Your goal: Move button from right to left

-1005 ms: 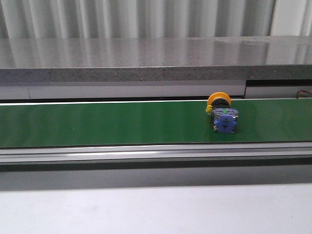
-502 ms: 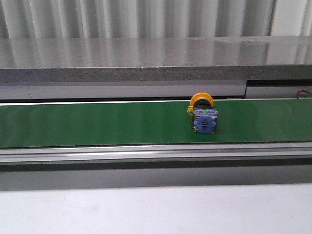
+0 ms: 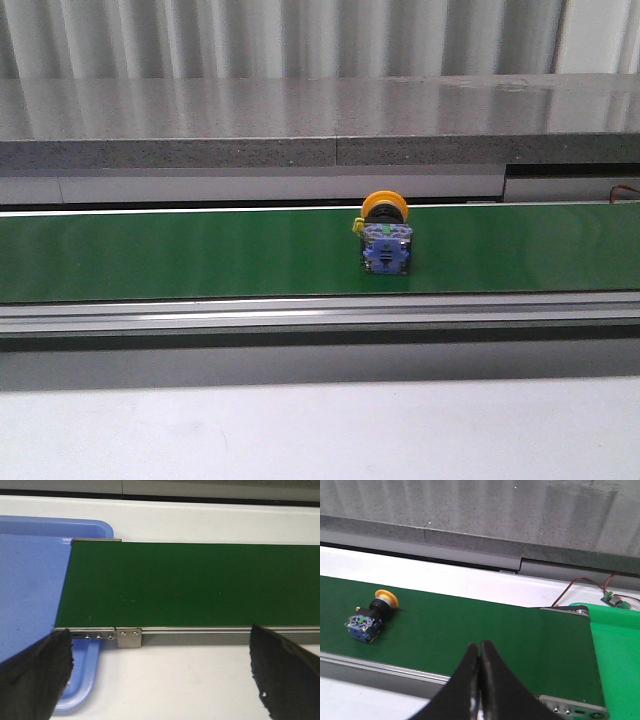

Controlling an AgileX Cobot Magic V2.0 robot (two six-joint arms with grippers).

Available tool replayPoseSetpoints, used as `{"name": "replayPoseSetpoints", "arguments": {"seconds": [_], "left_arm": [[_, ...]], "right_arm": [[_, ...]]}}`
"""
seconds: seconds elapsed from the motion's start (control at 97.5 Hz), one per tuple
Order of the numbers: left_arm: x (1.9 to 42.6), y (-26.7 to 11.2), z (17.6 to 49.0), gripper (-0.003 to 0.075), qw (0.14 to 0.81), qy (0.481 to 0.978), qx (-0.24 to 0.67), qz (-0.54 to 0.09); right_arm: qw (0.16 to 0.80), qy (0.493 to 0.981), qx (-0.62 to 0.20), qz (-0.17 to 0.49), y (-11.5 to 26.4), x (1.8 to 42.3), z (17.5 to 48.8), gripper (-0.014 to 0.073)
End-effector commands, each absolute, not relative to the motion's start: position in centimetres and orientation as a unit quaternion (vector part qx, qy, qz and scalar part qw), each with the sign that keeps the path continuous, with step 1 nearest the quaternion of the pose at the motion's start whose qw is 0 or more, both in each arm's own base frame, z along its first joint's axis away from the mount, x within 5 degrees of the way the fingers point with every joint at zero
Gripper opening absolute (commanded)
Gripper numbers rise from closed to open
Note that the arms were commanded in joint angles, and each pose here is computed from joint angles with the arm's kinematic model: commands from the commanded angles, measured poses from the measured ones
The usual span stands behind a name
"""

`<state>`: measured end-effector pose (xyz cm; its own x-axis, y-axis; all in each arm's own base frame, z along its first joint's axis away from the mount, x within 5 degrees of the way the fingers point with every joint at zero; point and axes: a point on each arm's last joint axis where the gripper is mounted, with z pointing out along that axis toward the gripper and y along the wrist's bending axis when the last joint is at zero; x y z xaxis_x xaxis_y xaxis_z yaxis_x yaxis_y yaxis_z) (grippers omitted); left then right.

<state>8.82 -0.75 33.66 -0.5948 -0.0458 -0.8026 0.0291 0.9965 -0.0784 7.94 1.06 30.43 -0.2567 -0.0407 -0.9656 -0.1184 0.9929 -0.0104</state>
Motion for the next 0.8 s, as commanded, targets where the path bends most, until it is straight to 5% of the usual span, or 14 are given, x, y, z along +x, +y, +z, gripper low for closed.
{"name": "replayPoseSetpoints", "arguments": {"seconds": [0.0,0.287,0.79], "left_arm": [[10.1,-1.3,34.9,0.0682,0.478,0.875,-0.012,-0.074],[15.3,-2.7,33.8,0.065,0.391,0.914,-0.016,-0.111],[23.0,-12.4,33.3,0.065,0.378,0.903,0.108,-0.176]], "right_arm": [[0.643,0.764,-0.042,0.024,0.9,8.0,31.8,-0.0068],[0.643,0.764,-0.042,0.024,0.9,8.0,31.8,-0.0068],[0.643,0.764,-0.042,0.024,0.9,8.0,31.8,-0.0068]]}}
